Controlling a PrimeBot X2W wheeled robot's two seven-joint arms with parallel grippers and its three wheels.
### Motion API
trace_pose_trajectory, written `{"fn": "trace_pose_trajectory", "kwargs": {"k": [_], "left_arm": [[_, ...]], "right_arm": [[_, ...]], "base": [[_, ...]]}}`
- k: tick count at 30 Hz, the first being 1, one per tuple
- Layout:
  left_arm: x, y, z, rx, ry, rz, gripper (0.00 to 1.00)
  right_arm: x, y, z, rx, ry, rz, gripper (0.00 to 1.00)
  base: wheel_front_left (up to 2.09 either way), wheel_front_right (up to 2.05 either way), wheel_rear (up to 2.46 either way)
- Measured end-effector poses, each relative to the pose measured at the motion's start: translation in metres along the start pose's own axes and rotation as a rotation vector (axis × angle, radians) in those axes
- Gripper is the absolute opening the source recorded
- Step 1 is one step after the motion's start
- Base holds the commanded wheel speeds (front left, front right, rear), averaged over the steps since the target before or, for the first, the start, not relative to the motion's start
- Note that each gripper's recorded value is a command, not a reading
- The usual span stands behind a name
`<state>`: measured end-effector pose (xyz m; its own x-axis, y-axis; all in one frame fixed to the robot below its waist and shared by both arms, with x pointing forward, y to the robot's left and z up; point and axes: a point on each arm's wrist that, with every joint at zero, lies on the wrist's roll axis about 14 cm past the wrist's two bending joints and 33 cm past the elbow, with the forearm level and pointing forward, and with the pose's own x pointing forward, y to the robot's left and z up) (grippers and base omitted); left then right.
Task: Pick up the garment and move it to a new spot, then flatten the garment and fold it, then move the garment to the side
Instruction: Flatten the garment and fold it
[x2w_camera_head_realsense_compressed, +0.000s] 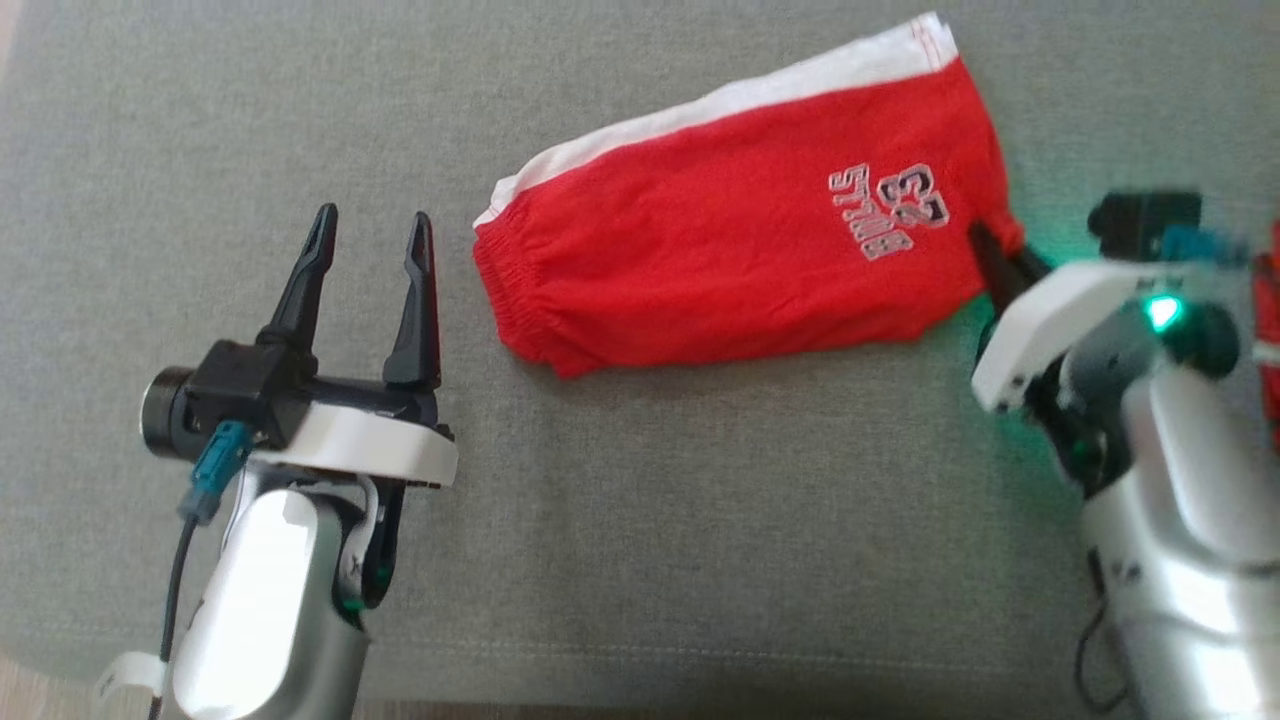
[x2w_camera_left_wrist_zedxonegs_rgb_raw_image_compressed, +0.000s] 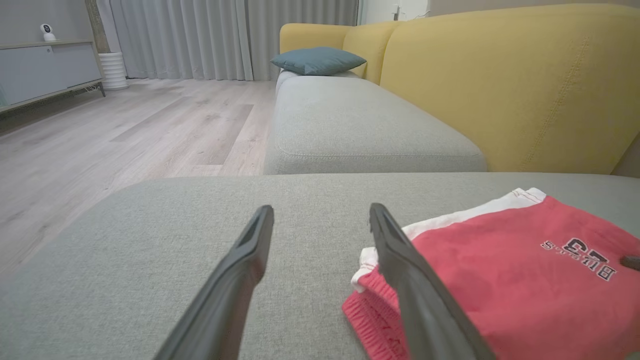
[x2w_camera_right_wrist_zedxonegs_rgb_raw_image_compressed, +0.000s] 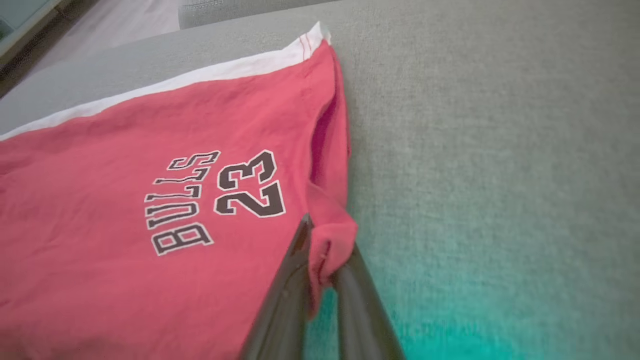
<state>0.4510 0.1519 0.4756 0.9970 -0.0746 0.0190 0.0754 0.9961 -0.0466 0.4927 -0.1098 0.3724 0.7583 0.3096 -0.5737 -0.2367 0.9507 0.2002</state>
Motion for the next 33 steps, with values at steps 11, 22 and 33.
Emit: {"fn": "trace_pose_trajectory", "kwargs": {"k": [11,22,33], "left_arm": [[-0.009,-0.009,0.008,-0.002,-0.014,-0.020,1.00],[-0.021,-0.015,0.015,-0.002,-0.020,-0.039,1.00],[-0.037,-0.014,0.022,0.003,-0.028,-0.033,1.00]], "right_arm": [[-0.060,-0.005,-0.046,0.135,-0.049,-0.060,0.00],[-0.093,-0.027,-0.062,0.191,-0.047,-0.147,0.00],[-0.079,0.090,0.037,-0.109,-0.211,0.168,0.00]], "base": [[0.00,0.00,0.00],[0.00,0.00,0.00],[0.00,0.00,0.00]]}}
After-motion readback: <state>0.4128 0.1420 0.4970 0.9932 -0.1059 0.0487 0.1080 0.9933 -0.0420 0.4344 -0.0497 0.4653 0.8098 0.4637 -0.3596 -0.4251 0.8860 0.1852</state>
